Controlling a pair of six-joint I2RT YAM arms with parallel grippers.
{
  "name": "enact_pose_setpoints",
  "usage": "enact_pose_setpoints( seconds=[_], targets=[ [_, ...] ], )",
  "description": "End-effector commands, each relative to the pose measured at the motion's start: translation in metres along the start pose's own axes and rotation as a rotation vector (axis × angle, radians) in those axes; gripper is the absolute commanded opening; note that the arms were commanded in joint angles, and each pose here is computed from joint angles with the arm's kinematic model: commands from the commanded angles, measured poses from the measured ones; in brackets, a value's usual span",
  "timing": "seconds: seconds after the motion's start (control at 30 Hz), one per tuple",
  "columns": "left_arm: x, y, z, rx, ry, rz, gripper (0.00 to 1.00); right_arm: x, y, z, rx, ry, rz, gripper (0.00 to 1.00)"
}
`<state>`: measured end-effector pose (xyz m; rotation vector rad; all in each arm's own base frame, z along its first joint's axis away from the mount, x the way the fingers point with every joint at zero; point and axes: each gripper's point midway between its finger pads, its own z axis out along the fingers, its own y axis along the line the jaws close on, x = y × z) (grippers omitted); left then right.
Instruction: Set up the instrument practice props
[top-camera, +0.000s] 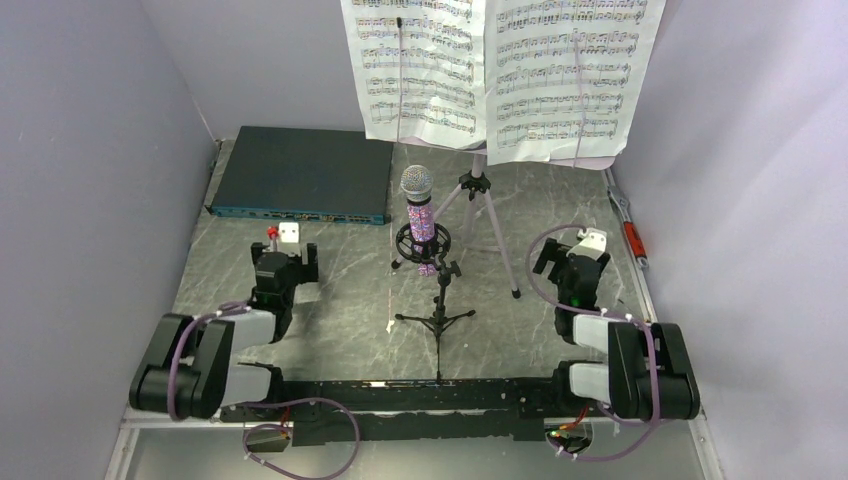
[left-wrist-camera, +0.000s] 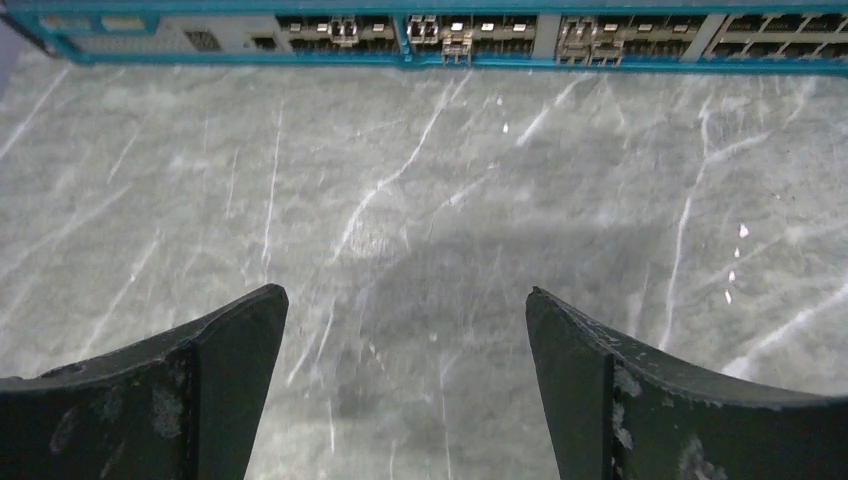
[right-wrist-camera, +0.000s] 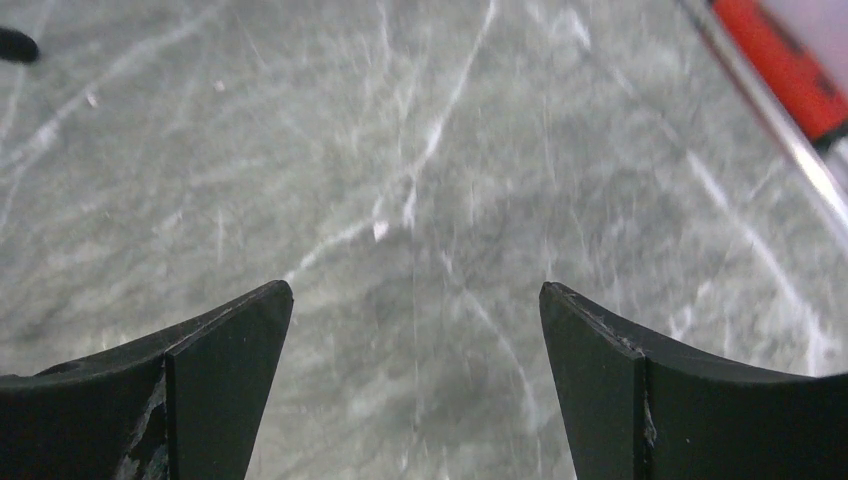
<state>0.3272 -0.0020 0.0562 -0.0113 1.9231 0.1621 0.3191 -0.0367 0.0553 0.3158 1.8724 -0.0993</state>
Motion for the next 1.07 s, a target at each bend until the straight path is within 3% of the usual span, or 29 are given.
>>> enact_pose_setpoints(
  seconds=[0.0,0.17,0.23,0.3,0.37,0.43,0.67,1.03],
  targets=[
    [-0.055,-0.002,0.014,0.017,-0.25,0.063,0.94,-0.075,0.008,0.004,-0.021,-0.326,-0.022,1.0],
    [-0.036,0.008,0.049,0.016,-0.249,0.027,0.94,-0.068,0.004,0.009,0.003,-0.366,-0.012,1.0],
    [-0.026,0.005,0.055,0.047,-0.114,-0.005,0.94,-0.057,0.009,0.024,-0.002,-0.269,-0.038,1.0],
    [-0.03,0.011,0.062,0.024,-0.156,0.004,0.94,-0.052,0.005,0.037,0.043,-0.202,-0.046,1.0],
    [-0.024,0.012,0.058,0.023,-0.102,-0.025,0.94,-0.06,0.003,0.033,0.046,-0.256,-0.039,1.0],
    [-0.03,0.02,0.057,-0.024,-0.172,-0.026,0.94,-0.055,0.002,0.034,0.056,-0.221,-0.042,1.0],
    [-0.021,0.02,0.066,-0.018,-0.065,-0.049,0.94,-0.057,0.005,0.037,0.04,-0.228,-0.055,1.0],
    [-0.024,0.019,0.068,-0.015,-0.077,-0.051,0.94,-0.056,0.005,0.036,0.037,-0.227,-0.056,1.0]
  ],
)
